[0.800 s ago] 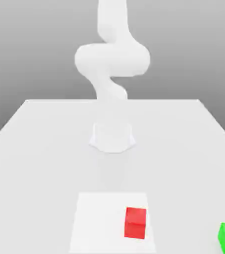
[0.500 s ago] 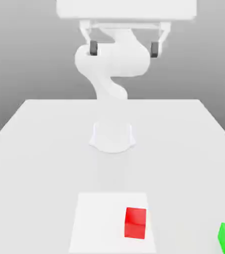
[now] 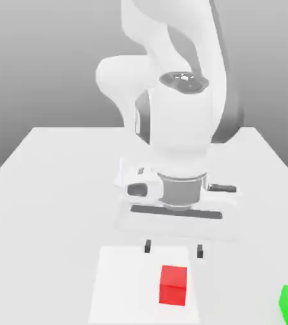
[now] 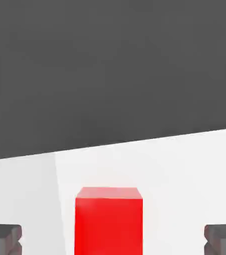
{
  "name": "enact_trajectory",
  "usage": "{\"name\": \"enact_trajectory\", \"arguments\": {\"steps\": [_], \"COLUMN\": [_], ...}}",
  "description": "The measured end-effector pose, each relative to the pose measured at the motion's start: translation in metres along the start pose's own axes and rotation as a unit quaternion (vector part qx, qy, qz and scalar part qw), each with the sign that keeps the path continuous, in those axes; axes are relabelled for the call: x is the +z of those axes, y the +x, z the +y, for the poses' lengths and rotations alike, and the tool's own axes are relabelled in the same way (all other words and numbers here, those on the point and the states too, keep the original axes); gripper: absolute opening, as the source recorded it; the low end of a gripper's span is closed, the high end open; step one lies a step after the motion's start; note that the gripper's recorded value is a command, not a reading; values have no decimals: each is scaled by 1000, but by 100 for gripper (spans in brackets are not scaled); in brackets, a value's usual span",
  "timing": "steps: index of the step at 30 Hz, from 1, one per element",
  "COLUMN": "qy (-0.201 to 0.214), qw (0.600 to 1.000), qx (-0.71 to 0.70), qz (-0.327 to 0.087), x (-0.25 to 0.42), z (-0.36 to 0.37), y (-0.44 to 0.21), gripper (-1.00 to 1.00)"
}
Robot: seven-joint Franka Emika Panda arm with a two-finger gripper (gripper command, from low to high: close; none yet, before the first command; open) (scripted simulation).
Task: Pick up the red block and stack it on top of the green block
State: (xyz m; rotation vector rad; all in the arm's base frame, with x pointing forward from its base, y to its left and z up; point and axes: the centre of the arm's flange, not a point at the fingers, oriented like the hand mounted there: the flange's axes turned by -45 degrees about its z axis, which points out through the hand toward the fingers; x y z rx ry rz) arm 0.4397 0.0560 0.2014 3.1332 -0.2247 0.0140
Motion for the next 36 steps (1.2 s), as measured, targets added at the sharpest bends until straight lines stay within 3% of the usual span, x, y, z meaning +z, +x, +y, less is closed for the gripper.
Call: {"name": "enact_trajectory", "arguments": {"steps": [4,5,12,18,23,28,32,33,36], "qy": [0,0,0,0,2,3,2,2,2], "qw": [1000,1000,1000,1000,978,914,898,898,898], "qx": [1,1,1,-16,-209,-405,-439,-441,-441], "qz": [-4,-4,-4,-4,-5,-5,-4,-4,-4], "x": [48,55,54,-5,-24,-41,4,14,14], "z": [0,0,0,-8,-102,-210,-231,-231,-231], "y": [-3,-3,-3,-1,13,4,0,-1,-1], "gripper": [0,-100,-100,-100,-100,-100,-100,100,100]}}
